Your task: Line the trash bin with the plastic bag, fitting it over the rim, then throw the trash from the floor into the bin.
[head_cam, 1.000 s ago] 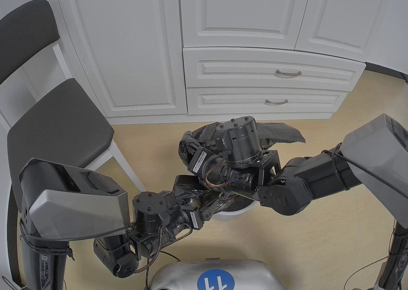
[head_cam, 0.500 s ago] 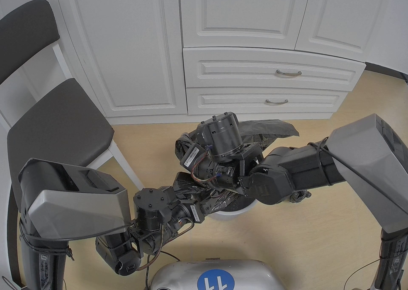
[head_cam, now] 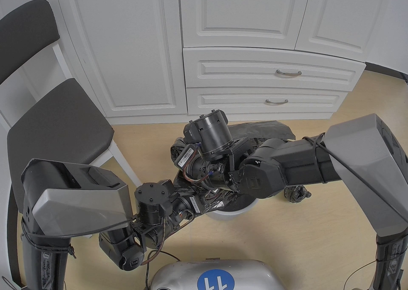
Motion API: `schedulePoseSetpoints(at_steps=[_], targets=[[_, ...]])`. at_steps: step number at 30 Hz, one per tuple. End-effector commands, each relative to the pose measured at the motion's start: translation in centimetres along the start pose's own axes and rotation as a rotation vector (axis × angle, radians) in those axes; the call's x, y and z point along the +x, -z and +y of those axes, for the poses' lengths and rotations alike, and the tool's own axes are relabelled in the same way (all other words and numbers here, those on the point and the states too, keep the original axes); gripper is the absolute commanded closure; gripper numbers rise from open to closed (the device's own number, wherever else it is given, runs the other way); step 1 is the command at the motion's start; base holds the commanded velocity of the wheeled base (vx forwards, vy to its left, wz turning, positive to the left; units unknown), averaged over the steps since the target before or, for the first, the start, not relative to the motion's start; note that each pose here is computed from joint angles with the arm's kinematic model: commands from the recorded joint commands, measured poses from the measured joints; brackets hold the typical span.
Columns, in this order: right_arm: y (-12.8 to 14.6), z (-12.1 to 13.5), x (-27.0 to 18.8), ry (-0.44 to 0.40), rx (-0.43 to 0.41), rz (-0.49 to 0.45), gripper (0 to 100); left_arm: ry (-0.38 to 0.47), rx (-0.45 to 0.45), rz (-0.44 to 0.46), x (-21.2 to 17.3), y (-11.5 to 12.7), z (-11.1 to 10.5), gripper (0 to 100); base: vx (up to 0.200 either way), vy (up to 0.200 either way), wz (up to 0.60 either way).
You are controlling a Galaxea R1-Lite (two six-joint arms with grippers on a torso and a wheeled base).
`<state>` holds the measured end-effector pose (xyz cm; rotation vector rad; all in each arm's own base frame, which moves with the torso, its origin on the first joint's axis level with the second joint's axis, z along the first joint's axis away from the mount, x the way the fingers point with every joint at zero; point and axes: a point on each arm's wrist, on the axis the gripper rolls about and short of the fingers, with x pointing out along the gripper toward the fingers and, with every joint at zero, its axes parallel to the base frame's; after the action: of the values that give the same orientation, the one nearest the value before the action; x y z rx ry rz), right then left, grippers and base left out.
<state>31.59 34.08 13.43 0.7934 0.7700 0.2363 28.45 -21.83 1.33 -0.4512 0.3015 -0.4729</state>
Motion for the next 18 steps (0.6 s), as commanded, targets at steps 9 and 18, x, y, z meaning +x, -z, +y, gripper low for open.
schedulePoseSetpoints(at_steps=[9, 18], targets=[[0.72, 0.42, -0.39, -0.006, -0.010, 0.015, 100, -0.025, -0.012, -0.024, 0.96, 0.17, 0.48, 100, 0.000, 0.000, 0.00], [0.90, 0.28, -0.23, 0.000, -0.012, 0.018, 100, -0.028, -0.017, -0.029, 1.01, 0.12, 0.46, 100, 0.000, 0.000, 0.00]])
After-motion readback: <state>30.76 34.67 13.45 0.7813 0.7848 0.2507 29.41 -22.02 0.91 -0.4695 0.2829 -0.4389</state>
